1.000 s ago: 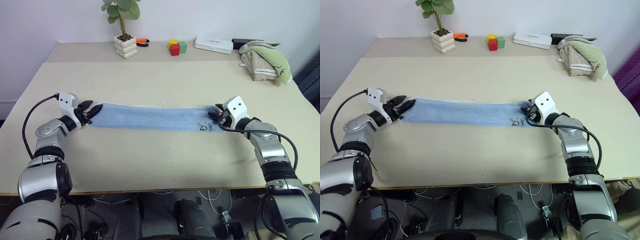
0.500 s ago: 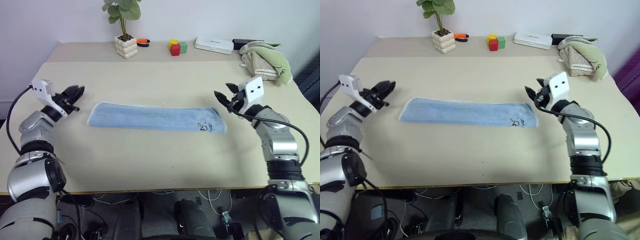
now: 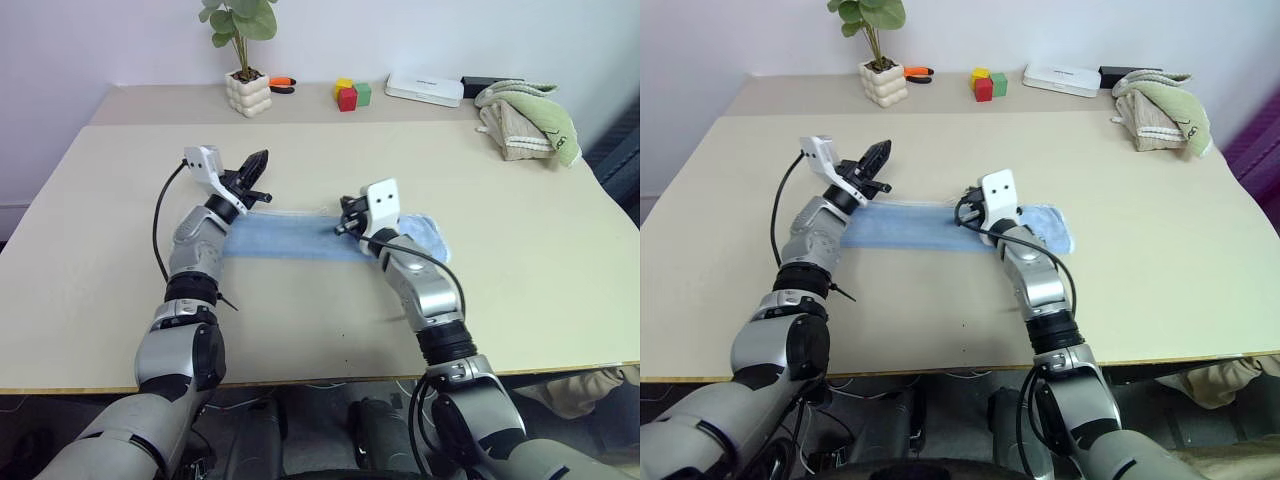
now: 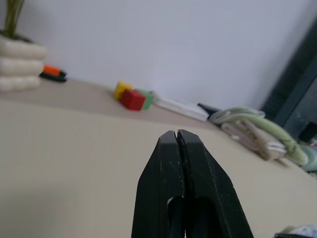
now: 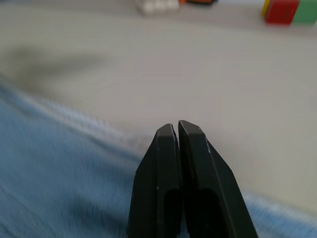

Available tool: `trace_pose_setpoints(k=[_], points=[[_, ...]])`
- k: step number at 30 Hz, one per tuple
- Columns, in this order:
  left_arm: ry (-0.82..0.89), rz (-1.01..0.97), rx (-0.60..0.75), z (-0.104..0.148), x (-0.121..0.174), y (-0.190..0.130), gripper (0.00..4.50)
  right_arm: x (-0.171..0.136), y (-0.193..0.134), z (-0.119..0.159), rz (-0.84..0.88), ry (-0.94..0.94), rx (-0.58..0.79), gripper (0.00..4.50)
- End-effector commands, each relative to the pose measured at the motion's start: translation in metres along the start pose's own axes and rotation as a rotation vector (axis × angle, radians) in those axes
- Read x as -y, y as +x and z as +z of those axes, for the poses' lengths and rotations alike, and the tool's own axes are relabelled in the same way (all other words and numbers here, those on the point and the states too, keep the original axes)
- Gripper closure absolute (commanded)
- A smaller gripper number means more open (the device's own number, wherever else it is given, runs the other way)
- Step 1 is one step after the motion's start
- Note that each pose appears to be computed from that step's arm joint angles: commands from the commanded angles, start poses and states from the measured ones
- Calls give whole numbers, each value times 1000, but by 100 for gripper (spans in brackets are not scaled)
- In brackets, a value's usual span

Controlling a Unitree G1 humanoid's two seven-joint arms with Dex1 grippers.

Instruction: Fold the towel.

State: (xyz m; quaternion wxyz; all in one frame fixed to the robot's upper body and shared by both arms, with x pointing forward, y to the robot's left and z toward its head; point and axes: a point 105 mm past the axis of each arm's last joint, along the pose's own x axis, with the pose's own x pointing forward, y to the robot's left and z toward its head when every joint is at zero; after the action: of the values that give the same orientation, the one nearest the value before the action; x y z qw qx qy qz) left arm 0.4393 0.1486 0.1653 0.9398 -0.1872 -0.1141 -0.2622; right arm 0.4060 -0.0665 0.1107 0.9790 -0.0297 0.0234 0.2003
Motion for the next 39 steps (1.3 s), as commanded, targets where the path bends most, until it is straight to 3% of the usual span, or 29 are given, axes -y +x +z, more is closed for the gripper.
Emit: trace_pose_setpoints(k=[1,8,17,23,31,35,39], points=[[54,55,-74,-19,-18,-21,450,20,-3,-7,-96,-47,-31,440],[108,248,-191,-29,-64,-54,450,48,-16,-25,-201,-48,-98,440],[160,283,-170,-9,-81,-66,450,83,-35,-37,-334,-107,-146,440],[187,322,-178,-5,-92,-78,450,108,-54,-33,-435,-112,-100,440],[189,357,-116,11,-98,-81,450,110,-63,-16,-461,-176,6,440],[181,328,-77,24,-91,-67,450,94,-55,19,-397,-185,112,440],[185,215,-21,39,-64,-38,450,73,-45,48,-311,-128,183,440]])
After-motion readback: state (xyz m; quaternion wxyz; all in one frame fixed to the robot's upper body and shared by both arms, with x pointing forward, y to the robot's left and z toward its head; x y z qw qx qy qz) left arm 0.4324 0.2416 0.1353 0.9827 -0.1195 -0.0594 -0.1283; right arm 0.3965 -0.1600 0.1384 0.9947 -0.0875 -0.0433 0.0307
